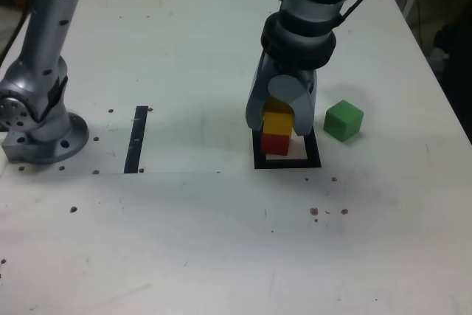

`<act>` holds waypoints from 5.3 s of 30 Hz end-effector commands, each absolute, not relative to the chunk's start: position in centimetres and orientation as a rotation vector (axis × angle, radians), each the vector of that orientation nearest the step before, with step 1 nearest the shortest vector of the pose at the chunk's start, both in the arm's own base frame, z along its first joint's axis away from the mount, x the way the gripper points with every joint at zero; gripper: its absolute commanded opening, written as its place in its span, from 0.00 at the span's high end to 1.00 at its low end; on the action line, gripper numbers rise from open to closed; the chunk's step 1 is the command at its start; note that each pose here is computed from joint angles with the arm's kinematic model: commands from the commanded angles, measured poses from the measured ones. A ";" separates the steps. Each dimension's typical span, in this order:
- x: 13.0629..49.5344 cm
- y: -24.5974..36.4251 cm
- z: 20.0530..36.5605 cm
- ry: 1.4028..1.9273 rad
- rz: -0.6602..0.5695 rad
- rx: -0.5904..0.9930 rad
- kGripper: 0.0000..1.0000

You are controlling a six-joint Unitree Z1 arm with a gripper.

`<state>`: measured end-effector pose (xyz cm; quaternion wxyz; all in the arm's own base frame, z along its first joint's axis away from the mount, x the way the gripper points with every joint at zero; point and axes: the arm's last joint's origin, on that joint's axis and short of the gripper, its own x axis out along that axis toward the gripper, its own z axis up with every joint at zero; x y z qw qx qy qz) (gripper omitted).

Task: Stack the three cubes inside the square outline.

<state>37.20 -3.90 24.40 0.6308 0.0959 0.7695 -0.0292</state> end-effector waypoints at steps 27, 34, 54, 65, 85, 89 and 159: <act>35.4 -3.9 30.7 1.617 -0.052 0.304 0.01; 39.3 -4.0 32.4 1.535 -0.228 0.594 0.00; 44.7 -3.3 24.4 1.674 -0.409 0.828 0.05; 45.4 -3.1 22.7 1.697 -0.417 0.821 0.17; 45.9 -3.2 21.4 1.710 -0.459 0.794 0.55; 46.0 -3.2 21.6 1.701 -0.450 0.782 0.69; 35.1 -6.1 32.1 1.754 -0.012 0.246 0.91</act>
